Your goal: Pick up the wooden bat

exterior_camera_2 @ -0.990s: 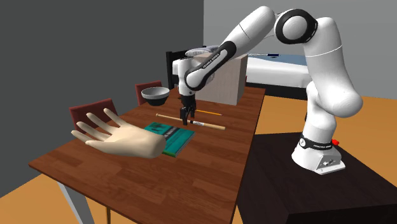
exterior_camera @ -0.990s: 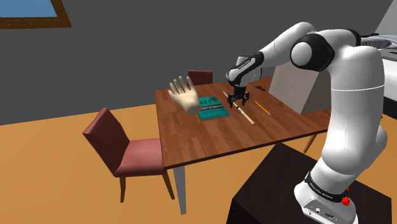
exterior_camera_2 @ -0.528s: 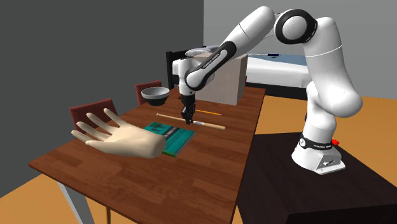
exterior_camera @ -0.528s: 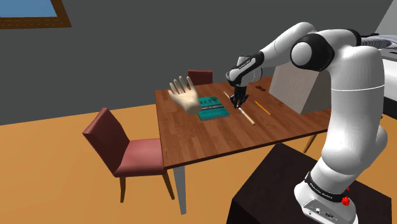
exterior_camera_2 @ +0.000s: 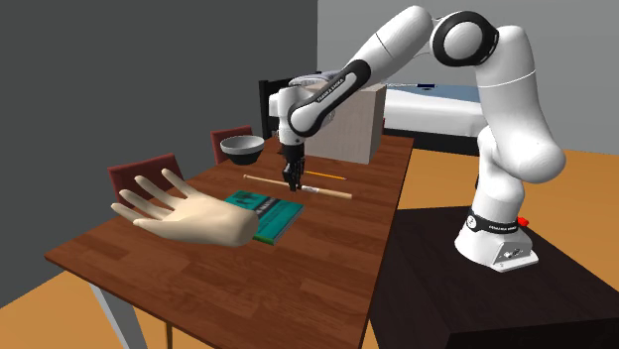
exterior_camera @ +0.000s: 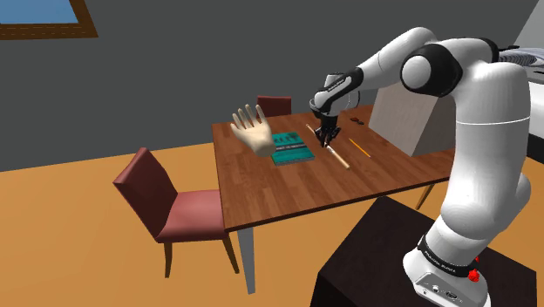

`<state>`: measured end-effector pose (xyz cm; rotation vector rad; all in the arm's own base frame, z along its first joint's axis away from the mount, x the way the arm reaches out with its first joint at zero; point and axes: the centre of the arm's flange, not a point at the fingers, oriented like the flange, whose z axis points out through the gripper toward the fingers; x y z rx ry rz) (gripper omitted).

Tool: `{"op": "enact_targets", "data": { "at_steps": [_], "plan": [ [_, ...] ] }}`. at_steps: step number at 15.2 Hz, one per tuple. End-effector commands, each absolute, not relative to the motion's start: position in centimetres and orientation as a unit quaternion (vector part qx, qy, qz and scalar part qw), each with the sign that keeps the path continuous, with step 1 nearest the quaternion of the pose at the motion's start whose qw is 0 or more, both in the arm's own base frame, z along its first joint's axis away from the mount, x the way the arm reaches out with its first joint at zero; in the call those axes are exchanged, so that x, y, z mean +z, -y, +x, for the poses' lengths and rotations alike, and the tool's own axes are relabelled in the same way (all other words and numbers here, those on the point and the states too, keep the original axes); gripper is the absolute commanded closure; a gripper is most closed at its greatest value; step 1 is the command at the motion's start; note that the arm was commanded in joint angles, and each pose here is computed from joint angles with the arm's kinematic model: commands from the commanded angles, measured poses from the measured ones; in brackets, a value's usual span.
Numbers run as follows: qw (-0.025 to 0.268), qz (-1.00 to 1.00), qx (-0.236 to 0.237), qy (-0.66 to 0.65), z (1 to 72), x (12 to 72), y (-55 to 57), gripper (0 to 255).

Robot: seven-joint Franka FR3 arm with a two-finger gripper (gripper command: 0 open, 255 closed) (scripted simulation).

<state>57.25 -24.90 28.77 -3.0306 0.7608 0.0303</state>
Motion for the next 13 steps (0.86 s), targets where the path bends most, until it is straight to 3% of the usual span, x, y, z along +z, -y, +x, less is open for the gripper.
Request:
{"op": "enact_targets", "data": {
  "at_steps": [1,13],
  "plan": [
    [0.008,-0.97,0.01,-0.243,57.3,29.9,24.9,255],
    [0.008,-0.97,0.01,-0.243,57.3,35.2,24.9,255]
  ]
}}
